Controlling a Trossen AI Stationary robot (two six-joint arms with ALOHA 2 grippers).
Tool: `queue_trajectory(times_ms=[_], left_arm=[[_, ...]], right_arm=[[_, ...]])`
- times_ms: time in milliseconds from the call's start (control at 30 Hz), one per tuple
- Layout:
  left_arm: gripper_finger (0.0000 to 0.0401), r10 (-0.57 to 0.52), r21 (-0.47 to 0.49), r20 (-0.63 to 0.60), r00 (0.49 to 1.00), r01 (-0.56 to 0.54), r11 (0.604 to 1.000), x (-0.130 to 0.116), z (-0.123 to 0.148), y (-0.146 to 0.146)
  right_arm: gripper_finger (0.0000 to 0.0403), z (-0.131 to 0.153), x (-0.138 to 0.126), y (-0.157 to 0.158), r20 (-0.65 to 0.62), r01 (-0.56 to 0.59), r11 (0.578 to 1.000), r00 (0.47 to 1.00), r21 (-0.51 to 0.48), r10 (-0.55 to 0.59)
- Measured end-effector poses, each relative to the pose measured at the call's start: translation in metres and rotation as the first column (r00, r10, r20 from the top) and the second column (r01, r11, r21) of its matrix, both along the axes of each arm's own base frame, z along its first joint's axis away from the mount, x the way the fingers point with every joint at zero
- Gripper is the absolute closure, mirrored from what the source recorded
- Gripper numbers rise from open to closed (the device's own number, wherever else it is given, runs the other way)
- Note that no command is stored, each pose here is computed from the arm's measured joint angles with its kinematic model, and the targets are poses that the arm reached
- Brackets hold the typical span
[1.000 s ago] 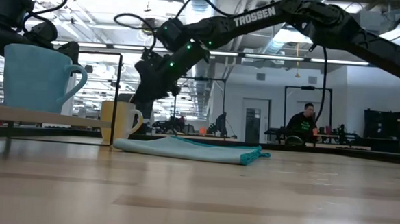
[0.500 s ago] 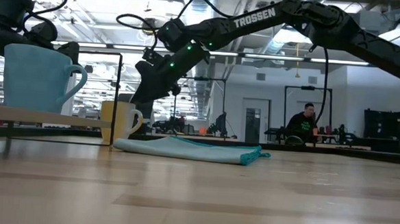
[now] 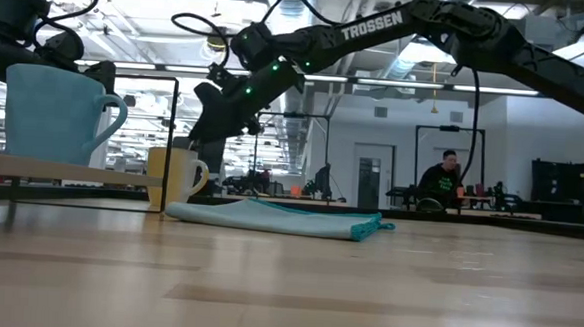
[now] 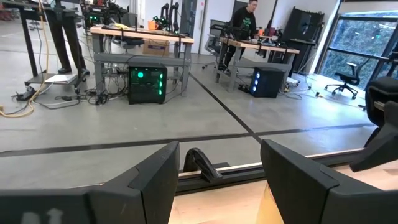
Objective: Stack small to large cups/mugs on shelf
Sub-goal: Put the yellow mug on the shelf
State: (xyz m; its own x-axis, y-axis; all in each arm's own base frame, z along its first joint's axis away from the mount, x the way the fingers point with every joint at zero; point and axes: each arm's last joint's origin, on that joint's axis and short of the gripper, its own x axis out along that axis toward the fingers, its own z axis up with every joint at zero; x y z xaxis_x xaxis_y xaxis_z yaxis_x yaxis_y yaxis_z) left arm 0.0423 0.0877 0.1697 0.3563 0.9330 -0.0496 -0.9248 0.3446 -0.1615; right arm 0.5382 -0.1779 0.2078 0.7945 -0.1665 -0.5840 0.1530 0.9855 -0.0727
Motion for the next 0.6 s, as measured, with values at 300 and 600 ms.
queue_trajectory(times_ms=[300,600], left_arm=[[0.0184,0.000,0.002,-0.011,1.000,0.000,1.000,0.000,0.000,0.000],[0.0184,0.000,0.004,-0.016,1.000,0.000,1.000,0.000,0.000,0.000]], right_arm=[[0.0171,-0.021,0.005,-0.001,-0.030,-0.007,1.000,1.000,-0.028,0.006],[0.0171,-0.032,0.004,-0.002,-0.070,-0.002,1.000,0.998,-0.010,0.002]])
